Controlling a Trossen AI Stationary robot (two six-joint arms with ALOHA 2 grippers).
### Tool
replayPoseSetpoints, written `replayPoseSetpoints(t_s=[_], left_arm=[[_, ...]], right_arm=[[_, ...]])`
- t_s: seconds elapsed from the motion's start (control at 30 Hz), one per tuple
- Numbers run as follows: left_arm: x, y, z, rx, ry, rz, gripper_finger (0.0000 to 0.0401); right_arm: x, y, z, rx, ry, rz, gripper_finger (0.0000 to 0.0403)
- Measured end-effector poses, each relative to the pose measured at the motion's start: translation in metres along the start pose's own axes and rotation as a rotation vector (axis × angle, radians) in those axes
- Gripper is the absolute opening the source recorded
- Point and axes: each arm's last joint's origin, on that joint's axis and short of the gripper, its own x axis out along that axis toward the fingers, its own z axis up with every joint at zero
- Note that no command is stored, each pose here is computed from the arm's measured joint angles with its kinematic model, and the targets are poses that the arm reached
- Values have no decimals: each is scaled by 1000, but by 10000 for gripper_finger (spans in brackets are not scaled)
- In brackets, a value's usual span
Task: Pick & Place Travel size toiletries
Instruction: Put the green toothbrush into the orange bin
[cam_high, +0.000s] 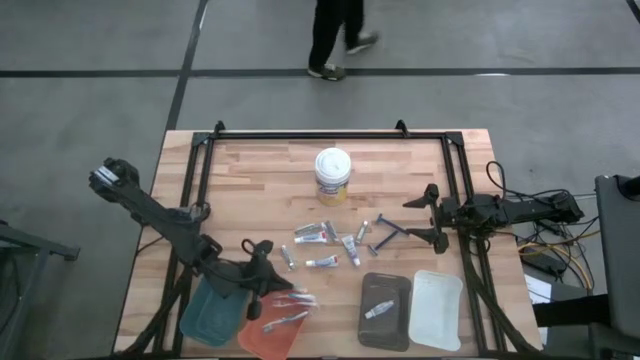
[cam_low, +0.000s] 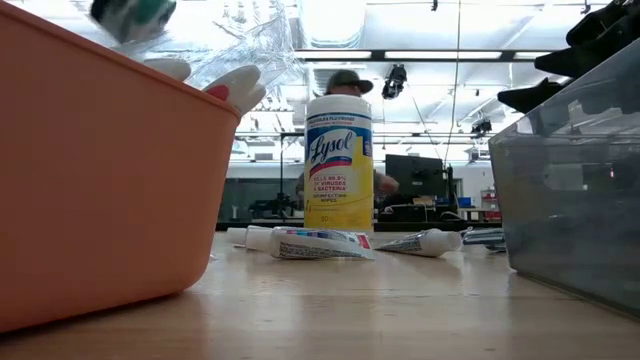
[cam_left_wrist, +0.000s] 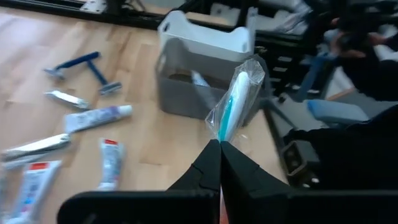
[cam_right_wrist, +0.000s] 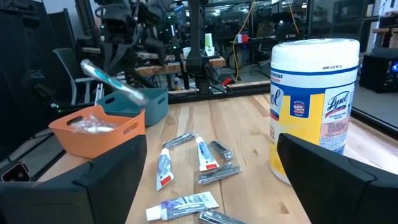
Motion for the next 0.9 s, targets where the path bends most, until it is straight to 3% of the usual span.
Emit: replayPoseSetpoints(t_s=[0.2,0.4,0.67,0.9], left_arm=[[-3,0,-18,-82,-142,-109,3],[-2,-3,-27,-227,-137,-144,3],[23,-17,-41,-199,-35,-182,8],[36,-23,-50,-197,34,-225,19]], right_arm=[[0,0,0,0,2,0,347],[0,0,-1,-1,8,-1,340],[0,0,-1,-5,10,-1,333],[0,0,-1,-16,12,1,272]])
